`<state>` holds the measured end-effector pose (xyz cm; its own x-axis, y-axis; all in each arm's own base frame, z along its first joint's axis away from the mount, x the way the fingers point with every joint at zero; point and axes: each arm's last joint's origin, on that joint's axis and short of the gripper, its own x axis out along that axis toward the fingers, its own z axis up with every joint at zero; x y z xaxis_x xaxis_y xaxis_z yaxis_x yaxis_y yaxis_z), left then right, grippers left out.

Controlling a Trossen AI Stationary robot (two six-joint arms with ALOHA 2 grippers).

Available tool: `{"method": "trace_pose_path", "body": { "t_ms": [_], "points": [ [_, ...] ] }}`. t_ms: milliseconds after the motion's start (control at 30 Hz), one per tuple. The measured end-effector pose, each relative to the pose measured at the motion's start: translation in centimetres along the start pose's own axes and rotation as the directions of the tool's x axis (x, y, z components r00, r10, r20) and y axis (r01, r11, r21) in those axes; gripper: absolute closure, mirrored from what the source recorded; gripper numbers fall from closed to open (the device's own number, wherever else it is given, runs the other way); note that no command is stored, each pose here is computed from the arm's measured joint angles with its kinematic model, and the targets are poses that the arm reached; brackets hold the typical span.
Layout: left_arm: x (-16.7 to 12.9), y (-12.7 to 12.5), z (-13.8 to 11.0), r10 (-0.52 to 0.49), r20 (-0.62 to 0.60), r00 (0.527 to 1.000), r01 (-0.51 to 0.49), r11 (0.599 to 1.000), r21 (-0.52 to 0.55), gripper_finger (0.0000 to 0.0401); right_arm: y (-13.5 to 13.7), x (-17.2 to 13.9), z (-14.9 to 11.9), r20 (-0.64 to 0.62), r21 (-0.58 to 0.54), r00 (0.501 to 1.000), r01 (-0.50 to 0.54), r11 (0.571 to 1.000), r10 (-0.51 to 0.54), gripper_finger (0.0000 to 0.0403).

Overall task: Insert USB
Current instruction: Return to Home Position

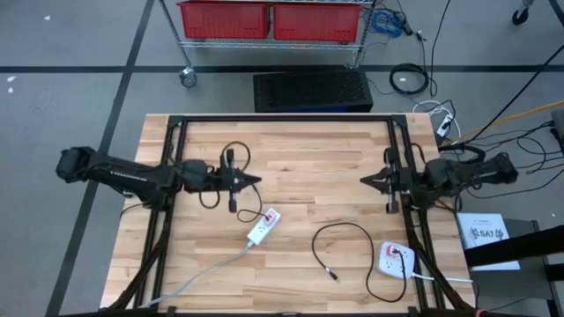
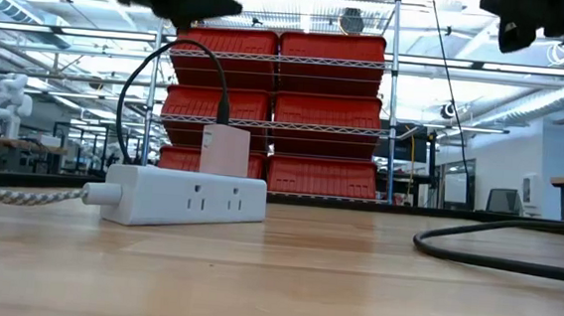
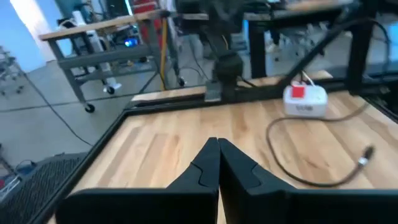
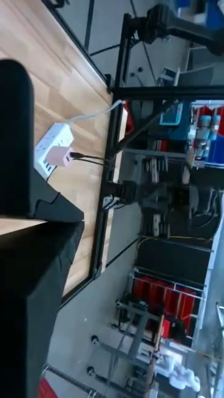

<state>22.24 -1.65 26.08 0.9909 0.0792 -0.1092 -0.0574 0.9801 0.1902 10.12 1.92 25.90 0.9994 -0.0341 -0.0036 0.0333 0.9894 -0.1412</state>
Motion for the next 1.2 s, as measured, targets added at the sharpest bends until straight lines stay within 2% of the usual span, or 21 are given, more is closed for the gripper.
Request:
{"method": "trace_pose_path", "body": {
  "t_ms": [167,233,333,533,633,733,800,967,1033,1200],
  "points": [
    [-0.6,1.9,-1.6,0.031,0.039,0.999,-0.03,0.999,-0.026,0.0399,-1.1,-1.6,-0.9,0.019,0.001,1.0,0.022,1.0,-0.022,0.0403],
    [-1.4,2.1,-2.0,0.045,0.059,0.997,-0.044,0.999,-0.026,0.0399,-1.5,-2.2,-0.5,0.077,0.0,0.996,0.047,0.999,-0.047,0.0403],
    [-3.0,2.0,-3.8,0.081,0.04,0.996,-0.08,0.996,-0.036,0.0399,-1.8,-3.1,-0.2,0.135,-0.007,0.989,0.061,0.998,-0.06,0.0403],
    [-5.2,2.1,-7.1,0.145,0.108,0.984,-0.135,0.986,-0.098,0.0399,-1.8,-2.1,-1.8,0.145,-0.022,0.983,0.117,0.993,-0.112,0.0403],
    [-5.2,2.8,-7.6,0.149,0.093,0.985,-0.139,0.985,-0.107,0.0399,-2.0,-1.4,-2.9,0.124,-0.045,0.983,0.141,0.989,-0.135,0.0403],
    [-5.2,3.3,-8.6,0.077,0.023,0.997,-0.073,0.988,-0.133,0.0399,-2.3,-1.5,-3.0,0.119,-0.045,0.985,0.128,0.991,-0.122,0.0403],
    [-5.6,3.3,-9.1,0.063,0.029,0.998,-0.058,0.988,-0.141,0.0399,-2.4,-1.8,-2.7,0.149,-0.049,0.982,0.121,0.991,-0.112,0.0403],
    [-7.7,2.9,-10.5,0.116,0.145,0.983,-0.1,0.988,-0.114,0.0399,-2.6,-2.5,-2.4,0.22,-0.063,0.97,0.12,0.991,-0.104,0.0403],
    [-8.4,3.0,-10.4,0.147,0.151,0.977,-0.13,0.984,-0.118,0.0399,-2.8,-2.4,-2.6,0.213,-0.065,0.97,0.134,0.989,-0.117,0.0403],
    [-9.8,2.7,-10.6,0.142,0.131,0.981,-0.127,0.985,-0.12,0.0399,-3.1,-1.8,-4.0,0.166,-0.037,0.976,0.146,0.989,-0.138,0.0403]
  ]
}}
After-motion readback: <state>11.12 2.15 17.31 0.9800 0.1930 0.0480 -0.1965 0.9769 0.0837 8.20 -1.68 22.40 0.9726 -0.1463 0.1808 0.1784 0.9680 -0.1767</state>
